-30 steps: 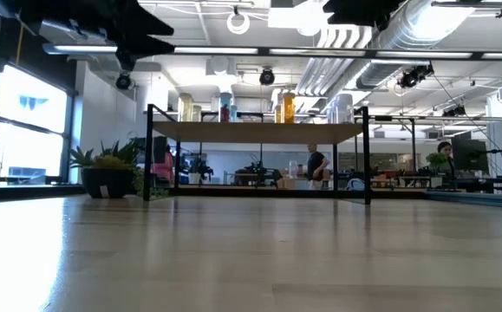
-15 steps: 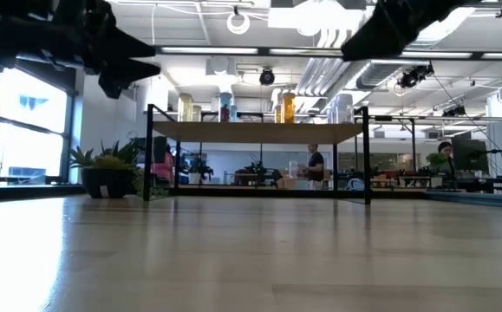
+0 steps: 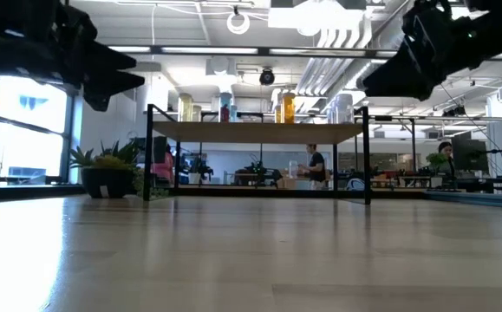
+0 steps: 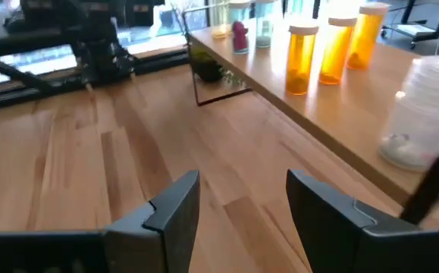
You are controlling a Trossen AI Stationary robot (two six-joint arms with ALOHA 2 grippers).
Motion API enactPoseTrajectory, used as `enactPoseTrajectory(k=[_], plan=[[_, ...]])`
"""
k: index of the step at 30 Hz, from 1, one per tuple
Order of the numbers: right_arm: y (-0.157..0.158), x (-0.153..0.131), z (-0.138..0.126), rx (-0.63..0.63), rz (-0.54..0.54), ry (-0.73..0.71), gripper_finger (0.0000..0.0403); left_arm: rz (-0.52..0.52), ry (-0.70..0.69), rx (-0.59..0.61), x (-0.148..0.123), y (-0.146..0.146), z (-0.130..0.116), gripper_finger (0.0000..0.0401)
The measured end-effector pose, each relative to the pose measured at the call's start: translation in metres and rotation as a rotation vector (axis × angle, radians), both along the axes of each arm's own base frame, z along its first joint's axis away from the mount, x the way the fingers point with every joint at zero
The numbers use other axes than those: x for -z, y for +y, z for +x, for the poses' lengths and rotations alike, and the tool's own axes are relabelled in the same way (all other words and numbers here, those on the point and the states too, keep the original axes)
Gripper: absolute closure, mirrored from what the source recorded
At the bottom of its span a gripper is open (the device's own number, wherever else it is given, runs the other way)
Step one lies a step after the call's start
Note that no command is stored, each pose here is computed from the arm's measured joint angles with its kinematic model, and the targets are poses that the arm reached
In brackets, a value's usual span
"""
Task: Pick and place medicine bottles onto shelf by color
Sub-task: Return to Home Position
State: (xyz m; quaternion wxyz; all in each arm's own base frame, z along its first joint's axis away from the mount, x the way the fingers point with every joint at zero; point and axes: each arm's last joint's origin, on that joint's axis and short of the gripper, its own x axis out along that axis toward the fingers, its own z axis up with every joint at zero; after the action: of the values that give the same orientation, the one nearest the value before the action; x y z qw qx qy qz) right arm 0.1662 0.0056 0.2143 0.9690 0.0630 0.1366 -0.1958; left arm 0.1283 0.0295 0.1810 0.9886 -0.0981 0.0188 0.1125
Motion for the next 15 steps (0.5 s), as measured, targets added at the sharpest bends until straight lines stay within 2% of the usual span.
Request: enactPoseTrajectory(k=[5, 12, 15], plan=[[0.001, 0.009, -0.012, -0.012, 0.005, -0.071, 0.0214, 0.018, -0.035, -0.047, 0.010, 0.000, -0.006, 0.0199], [0.004, 0.038, -0.027, -0.033, 0.006, -0.208, 0.0214, 0.018, -0.019, -0.044, 0.016, -0.001, -0.008, 0.0199], [0.003, 0.051, -0.034, -0.040, -0.002, -0.241, 0.0214, 0.050, -0.011, -0.046, 0.016, 0.000, -0.008, 0.0199]])
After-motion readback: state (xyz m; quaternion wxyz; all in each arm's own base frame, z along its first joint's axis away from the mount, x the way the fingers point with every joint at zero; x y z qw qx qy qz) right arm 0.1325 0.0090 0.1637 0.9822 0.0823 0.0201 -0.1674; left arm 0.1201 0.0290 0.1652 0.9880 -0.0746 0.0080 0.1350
